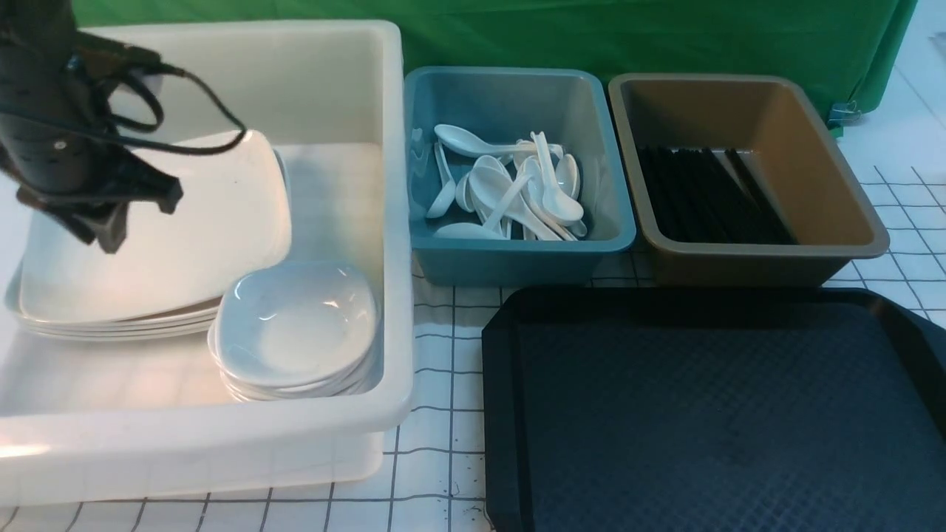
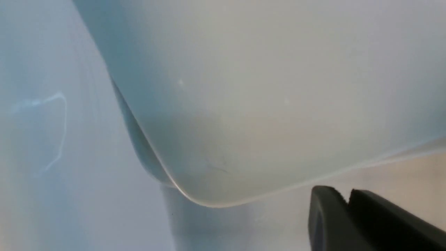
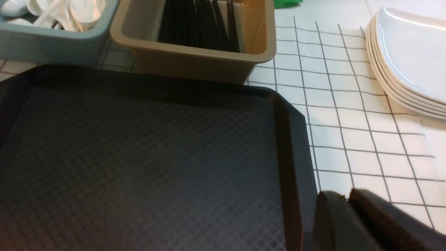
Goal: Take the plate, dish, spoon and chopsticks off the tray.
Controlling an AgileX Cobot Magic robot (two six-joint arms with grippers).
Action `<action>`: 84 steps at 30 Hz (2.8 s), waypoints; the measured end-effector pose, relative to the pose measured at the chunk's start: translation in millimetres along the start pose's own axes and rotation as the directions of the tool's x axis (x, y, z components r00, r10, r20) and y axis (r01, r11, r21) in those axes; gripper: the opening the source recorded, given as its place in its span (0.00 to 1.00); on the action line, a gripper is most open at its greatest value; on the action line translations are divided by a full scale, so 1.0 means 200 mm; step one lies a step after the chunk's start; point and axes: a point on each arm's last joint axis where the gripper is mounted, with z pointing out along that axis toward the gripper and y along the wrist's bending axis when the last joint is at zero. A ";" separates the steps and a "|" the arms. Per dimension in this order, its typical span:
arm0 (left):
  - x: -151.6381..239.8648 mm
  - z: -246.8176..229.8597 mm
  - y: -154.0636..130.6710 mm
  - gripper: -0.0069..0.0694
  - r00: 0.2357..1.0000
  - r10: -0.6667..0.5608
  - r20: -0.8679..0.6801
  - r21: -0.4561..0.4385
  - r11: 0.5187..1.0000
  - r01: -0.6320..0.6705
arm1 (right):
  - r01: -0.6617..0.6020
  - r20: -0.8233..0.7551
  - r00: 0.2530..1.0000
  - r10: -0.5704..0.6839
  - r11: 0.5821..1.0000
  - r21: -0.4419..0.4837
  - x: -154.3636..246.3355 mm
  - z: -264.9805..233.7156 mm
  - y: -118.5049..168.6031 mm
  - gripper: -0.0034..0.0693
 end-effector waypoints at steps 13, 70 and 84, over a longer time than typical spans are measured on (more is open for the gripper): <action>0.04 0.33 0.29 0.09 0.955 -0.285 -0.077 0.065 0.955 0.290 | -0.003 -0.001 1.000 0.003 1.000 -0.003 0.00 0.00 0.00 0.14; 0.05 -0.31 0.40 0.09 0.942 -0.263 0.210 0.007 0.964 0.267 | 0.054 -0.146 0.988 -0.052 0.998 0.012 0.08 -0.02 -0.01 0.04; 0.12 -0.55 0.29 0.09 0.919 -0.244 0.308 0.229 0.957 0.177 | 0.073 0.381 0.923 0.059 0.943 -0.323 0.17 0.21 0.23 0.04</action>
